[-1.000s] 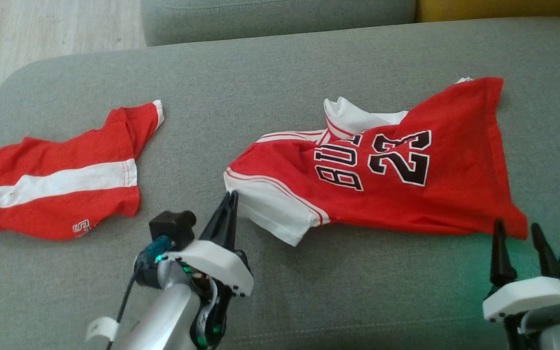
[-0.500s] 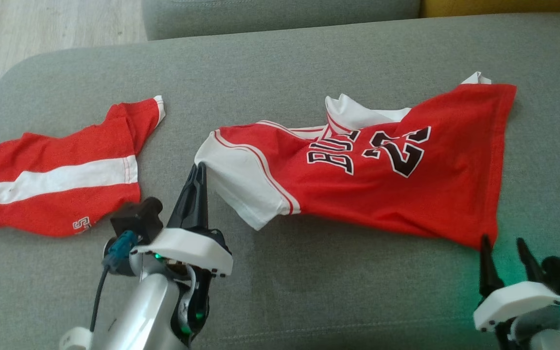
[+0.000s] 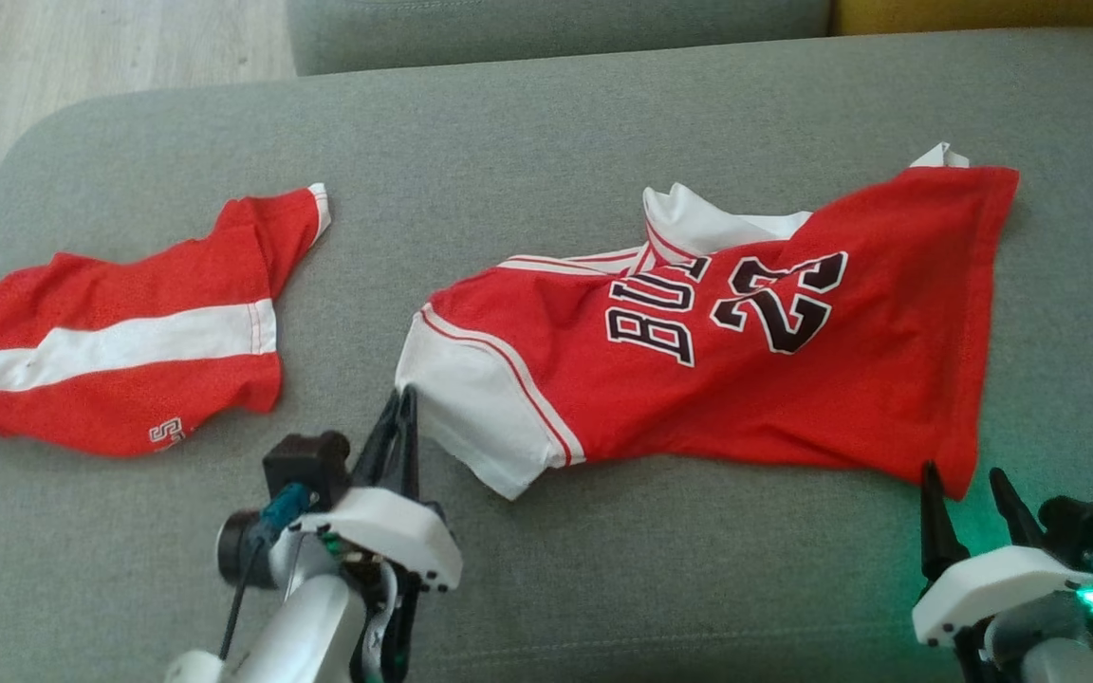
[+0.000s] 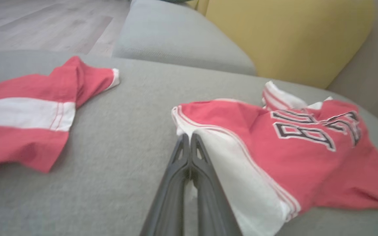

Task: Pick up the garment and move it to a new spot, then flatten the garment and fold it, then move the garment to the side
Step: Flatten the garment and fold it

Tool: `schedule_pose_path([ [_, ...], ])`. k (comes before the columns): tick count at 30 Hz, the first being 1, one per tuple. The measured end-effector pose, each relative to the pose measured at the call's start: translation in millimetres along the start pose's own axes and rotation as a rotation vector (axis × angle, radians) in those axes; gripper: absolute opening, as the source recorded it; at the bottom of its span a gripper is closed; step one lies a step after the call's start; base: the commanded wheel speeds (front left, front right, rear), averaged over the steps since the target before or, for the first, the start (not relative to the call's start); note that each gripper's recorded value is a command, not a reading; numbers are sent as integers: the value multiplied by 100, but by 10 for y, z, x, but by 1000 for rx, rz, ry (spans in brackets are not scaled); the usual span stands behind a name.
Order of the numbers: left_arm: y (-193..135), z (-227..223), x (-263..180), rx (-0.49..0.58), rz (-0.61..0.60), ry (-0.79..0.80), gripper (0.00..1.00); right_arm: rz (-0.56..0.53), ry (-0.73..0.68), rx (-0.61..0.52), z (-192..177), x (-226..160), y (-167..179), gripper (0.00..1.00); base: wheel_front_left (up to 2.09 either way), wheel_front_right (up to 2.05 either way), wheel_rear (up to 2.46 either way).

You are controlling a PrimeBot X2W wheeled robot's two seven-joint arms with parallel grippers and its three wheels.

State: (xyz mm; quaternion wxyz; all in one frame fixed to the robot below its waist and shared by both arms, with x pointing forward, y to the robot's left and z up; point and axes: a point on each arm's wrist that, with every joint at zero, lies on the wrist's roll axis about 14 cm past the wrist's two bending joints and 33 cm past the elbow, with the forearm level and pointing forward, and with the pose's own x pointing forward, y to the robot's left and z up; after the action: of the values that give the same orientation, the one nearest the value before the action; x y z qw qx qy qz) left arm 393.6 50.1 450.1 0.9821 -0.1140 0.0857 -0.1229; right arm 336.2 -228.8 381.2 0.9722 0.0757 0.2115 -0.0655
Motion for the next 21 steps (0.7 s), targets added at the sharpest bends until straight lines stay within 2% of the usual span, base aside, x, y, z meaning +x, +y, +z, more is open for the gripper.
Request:
schedule_pose_path([
  [6, 171, -149, -55, 24, 75, 49, 100, -2, -11, 14, 42, 26, -1, 100, 0, 0, 0],
  [21, 124, 133, -50, -4, 63, -44, 100, -22, 5, 138, 37, 138, -30, 100, 0, 0, 0],
])
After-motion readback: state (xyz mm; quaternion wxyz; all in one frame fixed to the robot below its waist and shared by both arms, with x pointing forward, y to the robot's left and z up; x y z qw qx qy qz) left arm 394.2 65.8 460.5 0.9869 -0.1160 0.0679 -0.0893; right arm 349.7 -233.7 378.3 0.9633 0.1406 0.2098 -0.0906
